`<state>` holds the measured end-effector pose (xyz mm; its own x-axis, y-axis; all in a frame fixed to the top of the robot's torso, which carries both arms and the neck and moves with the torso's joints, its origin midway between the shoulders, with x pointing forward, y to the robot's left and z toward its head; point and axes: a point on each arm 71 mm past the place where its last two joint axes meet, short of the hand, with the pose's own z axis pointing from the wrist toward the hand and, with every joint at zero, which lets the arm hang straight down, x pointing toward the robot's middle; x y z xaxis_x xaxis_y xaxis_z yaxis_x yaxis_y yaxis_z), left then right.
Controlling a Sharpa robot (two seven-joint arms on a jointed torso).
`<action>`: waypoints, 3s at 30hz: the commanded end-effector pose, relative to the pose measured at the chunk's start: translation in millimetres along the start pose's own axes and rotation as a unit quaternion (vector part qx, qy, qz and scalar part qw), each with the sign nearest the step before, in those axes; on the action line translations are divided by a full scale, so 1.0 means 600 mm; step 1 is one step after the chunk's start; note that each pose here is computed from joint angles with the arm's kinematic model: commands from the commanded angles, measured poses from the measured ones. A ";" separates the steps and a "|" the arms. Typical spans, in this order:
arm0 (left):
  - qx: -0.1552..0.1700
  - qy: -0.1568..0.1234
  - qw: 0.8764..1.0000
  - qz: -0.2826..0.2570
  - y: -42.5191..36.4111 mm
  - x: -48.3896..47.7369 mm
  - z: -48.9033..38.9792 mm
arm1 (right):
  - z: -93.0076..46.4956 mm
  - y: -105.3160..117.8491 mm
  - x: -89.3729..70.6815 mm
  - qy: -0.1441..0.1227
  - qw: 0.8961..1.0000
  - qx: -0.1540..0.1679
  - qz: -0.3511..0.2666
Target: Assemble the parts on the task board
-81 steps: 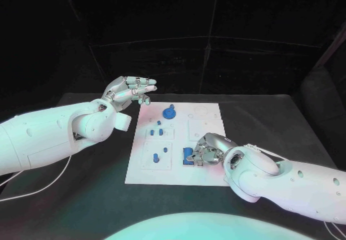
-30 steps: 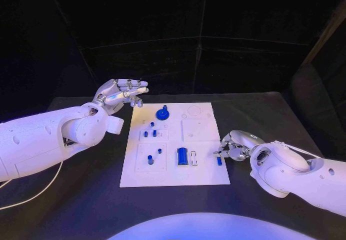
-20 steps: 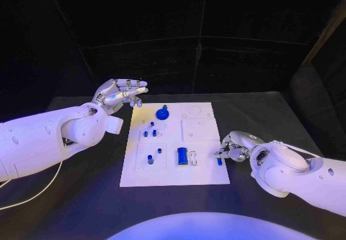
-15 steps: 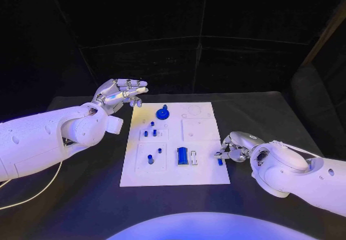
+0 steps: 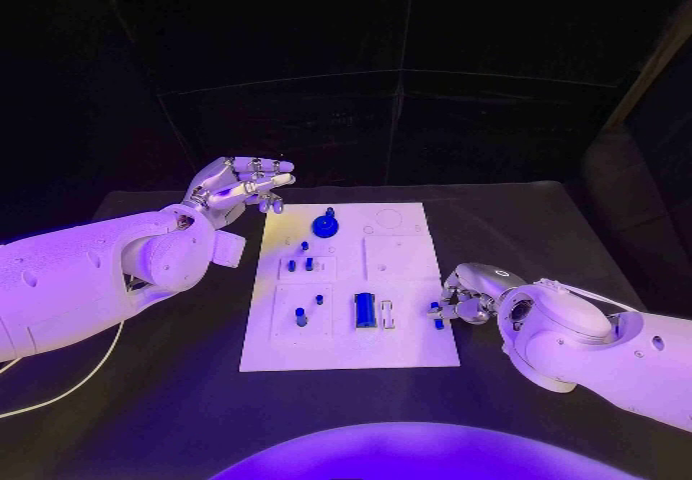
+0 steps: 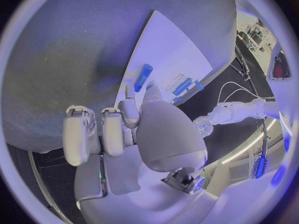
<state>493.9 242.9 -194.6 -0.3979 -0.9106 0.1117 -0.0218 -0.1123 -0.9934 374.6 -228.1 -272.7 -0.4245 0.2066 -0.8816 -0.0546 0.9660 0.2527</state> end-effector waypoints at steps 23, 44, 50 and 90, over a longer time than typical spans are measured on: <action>-0.001 0.007 1.000 -0.005 -0.001 0.000 -0.002 | 0.006 0.024 0.025 0.040 0.995 -0.006 -0.094; 0.000 0.008 1.000 -0.006 -0.001 0.002 -0.002 | -0.022 0.055 -0.004 -0.060 0.996 -0.048 0.054; 0.000 0.009 1.000 -0.006 -0.001 0.003 -0.002 | -0.023 0.061 -0.005 -0.066 0.992 -0.048 0.095; 0.000 0.012 1.000 -0.007 -0.001 0.006 -0.001 | 0.013 0.110 0.034 0.028 0.993 -0.033 0.110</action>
<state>492.3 241.5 -194.8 -0.4081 -0.9054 0.1172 -0.0301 -0.1150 -0.9929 369.3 -159.3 -276.6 -0.4652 0.4161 -0.7813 -0.0146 0.8789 0.4768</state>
